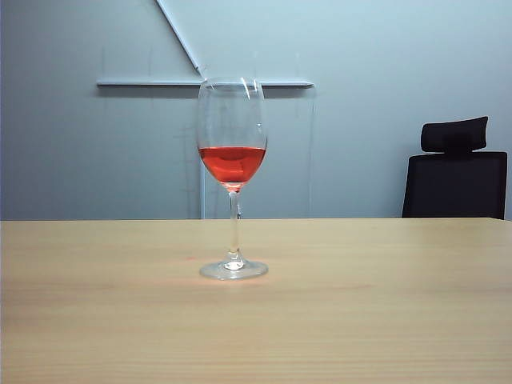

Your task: Gently pick up the goblet, rotate it counterclockwise for two full turns (viewing from above), and then place it back on the table.

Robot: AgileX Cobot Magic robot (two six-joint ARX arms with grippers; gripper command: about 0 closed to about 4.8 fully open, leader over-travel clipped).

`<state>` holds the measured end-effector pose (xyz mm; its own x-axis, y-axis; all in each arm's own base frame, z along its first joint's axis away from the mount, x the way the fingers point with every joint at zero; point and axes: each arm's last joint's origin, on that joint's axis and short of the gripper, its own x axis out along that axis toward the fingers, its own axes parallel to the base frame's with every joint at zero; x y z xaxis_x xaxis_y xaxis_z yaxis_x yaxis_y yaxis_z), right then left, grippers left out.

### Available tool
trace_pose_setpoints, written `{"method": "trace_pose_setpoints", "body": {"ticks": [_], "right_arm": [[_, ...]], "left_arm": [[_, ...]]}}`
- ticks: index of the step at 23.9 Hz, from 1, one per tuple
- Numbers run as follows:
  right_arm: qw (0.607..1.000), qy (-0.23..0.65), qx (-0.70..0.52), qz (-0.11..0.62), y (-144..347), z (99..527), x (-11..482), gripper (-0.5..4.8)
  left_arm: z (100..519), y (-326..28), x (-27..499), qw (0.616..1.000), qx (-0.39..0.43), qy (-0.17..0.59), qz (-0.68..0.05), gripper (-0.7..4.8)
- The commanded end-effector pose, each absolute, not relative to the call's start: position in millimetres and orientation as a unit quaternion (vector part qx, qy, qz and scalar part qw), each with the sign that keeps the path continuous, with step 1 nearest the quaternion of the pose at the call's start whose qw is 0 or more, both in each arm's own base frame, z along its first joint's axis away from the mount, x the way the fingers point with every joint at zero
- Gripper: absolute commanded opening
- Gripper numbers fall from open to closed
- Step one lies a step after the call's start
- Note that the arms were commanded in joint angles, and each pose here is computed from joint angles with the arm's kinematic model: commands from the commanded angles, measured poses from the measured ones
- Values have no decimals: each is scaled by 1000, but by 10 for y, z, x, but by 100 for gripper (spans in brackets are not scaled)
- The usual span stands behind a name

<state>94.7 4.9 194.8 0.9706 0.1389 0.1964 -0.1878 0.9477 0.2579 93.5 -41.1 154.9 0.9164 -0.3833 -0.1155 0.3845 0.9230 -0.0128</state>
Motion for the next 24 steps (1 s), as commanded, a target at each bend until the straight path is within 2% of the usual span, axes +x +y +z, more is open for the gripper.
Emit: {"method": "trace_pose_setpoints", "body": {"ticks": [1,4,5,8,10,11,12,14,20,24], "right_arm": [[980,-85,137,117,72,2126,978,-5],[980,-52,126,143,108,2245,1085,-5],[979,-30,105,172,154,2300,1195,5],[967,35,58,247,346,2326,1517,177],[958,64,36,278,485,2292,1675,257],[947,85,14,310,645,2239,1814,335],[940,95,1,328,752,2197,1897,363],[924,107,-24,367,1022,2069,2094,371],[911,91,-31,401,1423,1667,2548,369],[903,66,-27,424,1500,1534,2664,369]], "left_arm": [[1575,-456,914,974,5,50,-221,-5],[1575,-476,904,971,5,50,-232,-5],[1571,-478,906,971,6,53,-232,-5],[1572,-479,905,971,6,52,-233,-5],[1571,-479,905,971,6,52,-233,-5],[1572,-479,905,971,6,52,-233,-5],[1572,-479,905,971,6,52,-233,-5],[1572,-479,905,971,6,52,-233,-5],[1572,-479,905,971,6,52,-233,-5],[1572,-479,905,971,6,52,-233,-5]]}}
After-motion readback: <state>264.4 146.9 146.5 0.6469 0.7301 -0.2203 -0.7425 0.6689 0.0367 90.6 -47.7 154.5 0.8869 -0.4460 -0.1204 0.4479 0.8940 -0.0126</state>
